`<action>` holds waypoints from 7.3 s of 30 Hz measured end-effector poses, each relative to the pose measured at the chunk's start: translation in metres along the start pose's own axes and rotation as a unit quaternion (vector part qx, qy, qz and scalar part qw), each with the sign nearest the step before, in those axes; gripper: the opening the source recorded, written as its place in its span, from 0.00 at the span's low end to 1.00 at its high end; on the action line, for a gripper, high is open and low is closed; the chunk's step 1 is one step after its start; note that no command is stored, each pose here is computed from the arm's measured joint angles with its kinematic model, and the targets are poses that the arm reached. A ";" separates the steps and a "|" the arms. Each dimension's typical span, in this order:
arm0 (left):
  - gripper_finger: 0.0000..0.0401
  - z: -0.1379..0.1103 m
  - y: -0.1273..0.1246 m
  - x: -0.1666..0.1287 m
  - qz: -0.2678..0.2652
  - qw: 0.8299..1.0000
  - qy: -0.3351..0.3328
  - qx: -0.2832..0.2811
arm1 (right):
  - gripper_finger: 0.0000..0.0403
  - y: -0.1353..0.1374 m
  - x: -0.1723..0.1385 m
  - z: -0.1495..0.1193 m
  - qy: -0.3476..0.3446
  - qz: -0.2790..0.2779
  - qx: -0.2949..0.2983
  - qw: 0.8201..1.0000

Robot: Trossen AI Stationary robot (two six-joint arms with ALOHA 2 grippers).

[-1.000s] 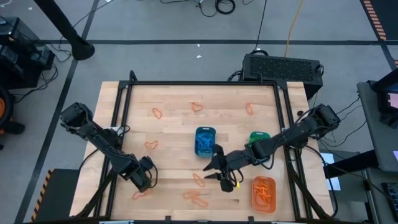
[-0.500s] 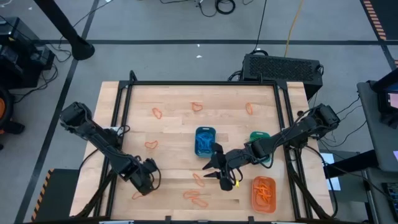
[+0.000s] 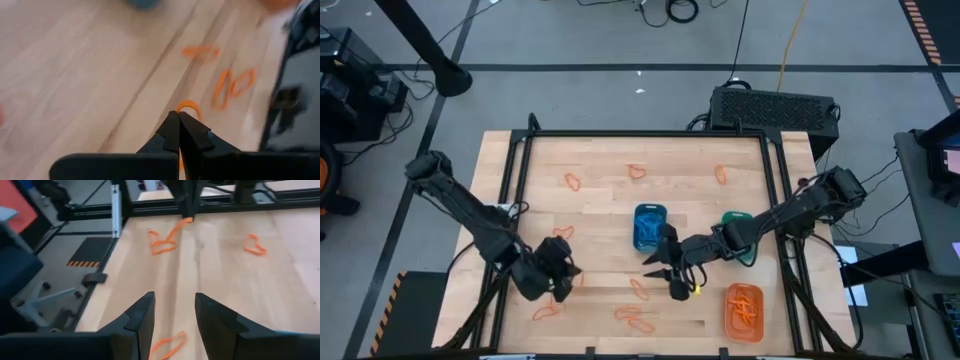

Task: Sort rubber bands into baskets
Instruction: Put the orange rubberband into the orange bin

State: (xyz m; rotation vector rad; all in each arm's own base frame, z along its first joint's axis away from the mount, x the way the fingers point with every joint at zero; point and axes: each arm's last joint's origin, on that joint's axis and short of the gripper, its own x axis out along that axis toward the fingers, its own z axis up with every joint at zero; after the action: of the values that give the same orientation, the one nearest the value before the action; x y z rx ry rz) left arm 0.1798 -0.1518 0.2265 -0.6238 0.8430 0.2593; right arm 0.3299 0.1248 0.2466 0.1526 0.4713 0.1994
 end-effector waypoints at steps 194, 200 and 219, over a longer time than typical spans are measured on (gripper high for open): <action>0.00 0.161 0.044 0.015 -0.168 0.969 -0.183 -0.015 | 0.55 0.004 -0.069 0.007 0.025 -0.141 0.128 0.981; 0.00 0.148 0.013 0.019 -0.235 0.951 -0.201 0.000 | 0.55 -0.006 -0.066 0.024 -0.034 -0.135 0.080 0.987; 0.00 0.132 -0.029 0.061 -0.344 0.908 -0.239 -0.026 | 0.55 -0.011 -0.061 0.029 -0.033 -0.082 0.009 0.996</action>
State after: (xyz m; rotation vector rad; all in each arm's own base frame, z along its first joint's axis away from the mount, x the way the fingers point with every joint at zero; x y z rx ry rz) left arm 0.3132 -0.0962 0.2578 -0.8268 0.1119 -0.2088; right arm 0.2922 0.0976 0.2968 0.1378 0.4169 0.0299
